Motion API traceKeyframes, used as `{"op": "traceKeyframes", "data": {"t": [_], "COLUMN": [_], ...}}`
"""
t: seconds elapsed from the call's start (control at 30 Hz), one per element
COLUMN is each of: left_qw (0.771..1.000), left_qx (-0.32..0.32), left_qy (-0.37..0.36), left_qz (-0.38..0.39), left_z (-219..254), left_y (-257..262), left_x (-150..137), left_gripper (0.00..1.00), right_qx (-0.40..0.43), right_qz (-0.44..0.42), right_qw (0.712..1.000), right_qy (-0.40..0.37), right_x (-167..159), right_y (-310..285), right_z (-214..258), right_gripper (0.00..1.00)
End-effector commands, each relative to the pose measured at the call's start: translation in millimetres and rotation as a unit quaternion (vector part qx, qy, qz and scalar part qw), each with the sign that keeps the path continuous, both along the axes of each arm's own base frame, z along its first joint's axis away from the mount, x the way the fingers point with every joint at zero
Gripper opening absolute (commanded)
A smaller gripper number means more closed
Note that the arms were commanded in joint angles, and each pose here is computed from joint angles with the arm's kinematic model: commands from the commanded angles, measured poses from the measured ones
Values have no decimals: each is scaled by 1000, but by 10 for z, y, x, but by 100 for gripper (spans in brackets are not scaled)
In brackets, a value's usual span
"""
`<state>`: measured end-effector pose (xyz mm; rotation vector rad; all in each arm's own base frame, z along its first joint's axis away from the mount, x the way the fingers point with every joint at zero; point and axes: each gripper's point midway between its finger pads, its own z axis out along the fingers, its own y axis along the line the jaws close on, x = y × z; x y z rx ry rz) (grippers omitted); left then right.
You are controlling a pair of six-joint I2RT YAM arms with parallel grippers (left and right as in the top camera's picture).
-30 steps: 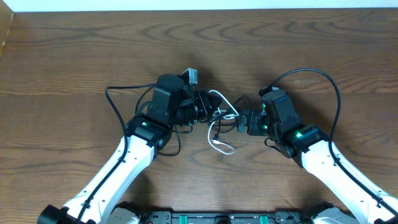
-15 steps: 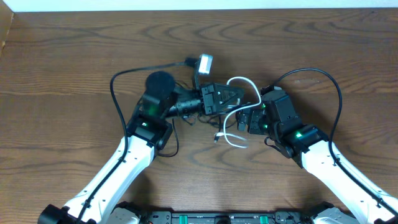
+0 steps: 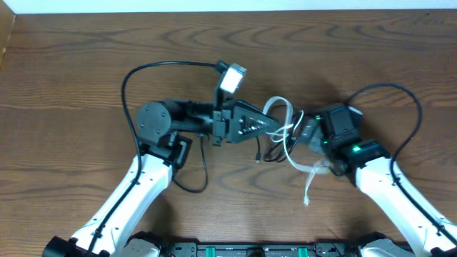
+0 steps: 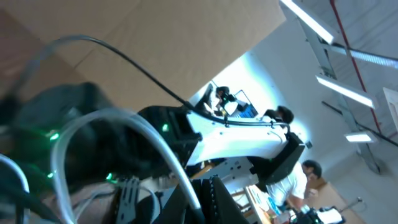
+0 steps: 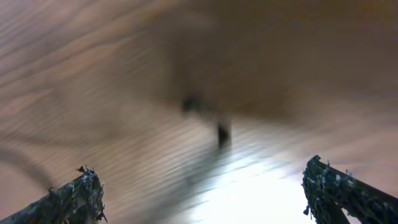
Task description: Untangle cables
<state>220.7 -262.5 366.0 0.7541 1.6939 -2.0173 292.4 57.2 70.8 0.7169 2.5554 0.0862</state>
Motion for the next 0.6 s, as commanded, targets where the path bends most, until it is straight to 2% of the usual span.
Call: {"op": "traceKeyframes", "data": {"t": [0.0, 0.13, 0.27, 0.37, 0.57], "left_qw": [1000, 997, 993, 992, 994], "left_qx": [9, 19, 28, 28, 36], "left_qy": [-9, -10, -10, -12, -15], "left_qz": [18, 71, 115, 124, 105], "left_z": [42, 6, -24, -25, -96], "left_y": [212, 551, 857, 900, 855], "left_x": [96, 352, 530, 558, 491], "left_gripper": [8, 8, 7, 8, 8], "right_qx": [-18, 2, 56, 92, 134], "right_qz": [-75, -88, -3, 66, 132], "right_qw": [997, 996, 998, 994, 982], "right_qy": [10, 25, 20, 9, 28], "right_x": [-24, -44, 41, 85, -40], "right_y": [-380, -530, -268, -22, 232], "right_z": [-35, -67, -47, -1, -2], "right_gripper": [99, 99, 99, 99, 99]}}
